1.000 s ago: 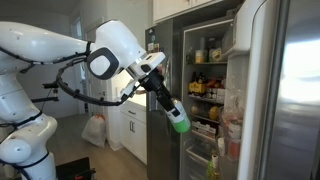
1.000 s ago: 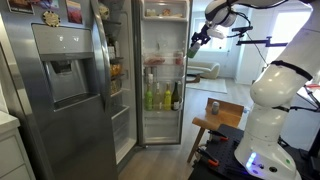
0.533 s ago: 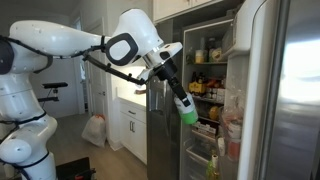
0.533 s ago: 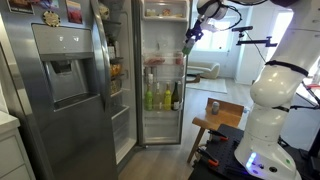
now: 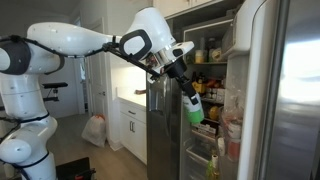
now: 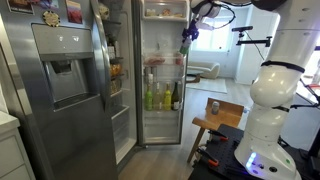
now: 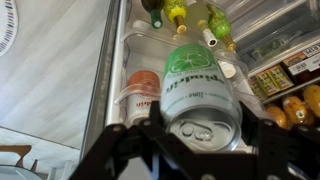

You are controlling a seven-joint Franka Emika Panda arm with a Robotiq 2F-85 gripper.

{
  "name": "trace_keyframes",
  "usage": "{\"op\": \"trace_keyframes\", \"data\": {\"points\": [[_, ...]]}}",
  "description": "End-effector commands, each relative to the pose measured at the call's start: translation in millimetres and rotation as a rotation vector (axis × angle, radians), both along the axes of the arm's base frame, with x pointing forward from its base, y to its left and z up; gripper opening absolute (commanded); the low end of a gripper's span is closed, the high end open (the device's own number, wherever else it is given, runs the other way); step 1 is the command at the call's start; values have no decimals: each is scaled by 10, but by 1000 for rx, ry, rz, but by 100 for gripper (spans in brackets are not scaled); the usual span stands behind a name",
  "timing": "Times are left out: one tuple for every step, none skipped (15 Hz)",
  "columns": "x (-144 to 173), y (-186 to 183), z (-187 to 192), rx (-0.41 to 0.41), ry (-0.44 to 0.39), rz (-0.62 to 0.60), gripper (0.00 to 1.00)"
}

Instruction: Put the green and white can beside the pink and white can on a shelf attached to the fridge door

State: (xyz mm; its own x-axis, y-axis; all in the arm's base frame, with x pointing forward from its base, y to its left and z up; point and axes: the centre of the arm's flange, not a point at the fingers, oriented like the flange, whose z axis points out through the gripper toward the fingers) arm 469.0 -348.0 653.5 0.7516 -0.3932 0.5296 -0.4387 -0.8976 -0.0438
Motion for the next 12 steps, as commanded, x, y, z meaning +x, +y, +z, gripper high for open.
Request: {"op": "trace_keyframes", "data": {"points": [[-2,-1,3,0,0,0,72],[-2,-2,7,0,0,0,72],[-3,-2,8,0,0,0,72],[-3,-1,8,1,1,0,47],[47,-8,0,-7,-13,-9,47],[109,-15,3,-8,-19,-17,47],[157,-15,-2,-14,-20,-12,47],[203,-17,-20,-21,-22,-8,47],[262,-18,-44,-28,-26,-9,47],[314,-16,-66,-32,-29,-9,47],[372,-4,-80,-39,-34,-8,47],[429,7,-92,-50,-43,-5,47]]}}
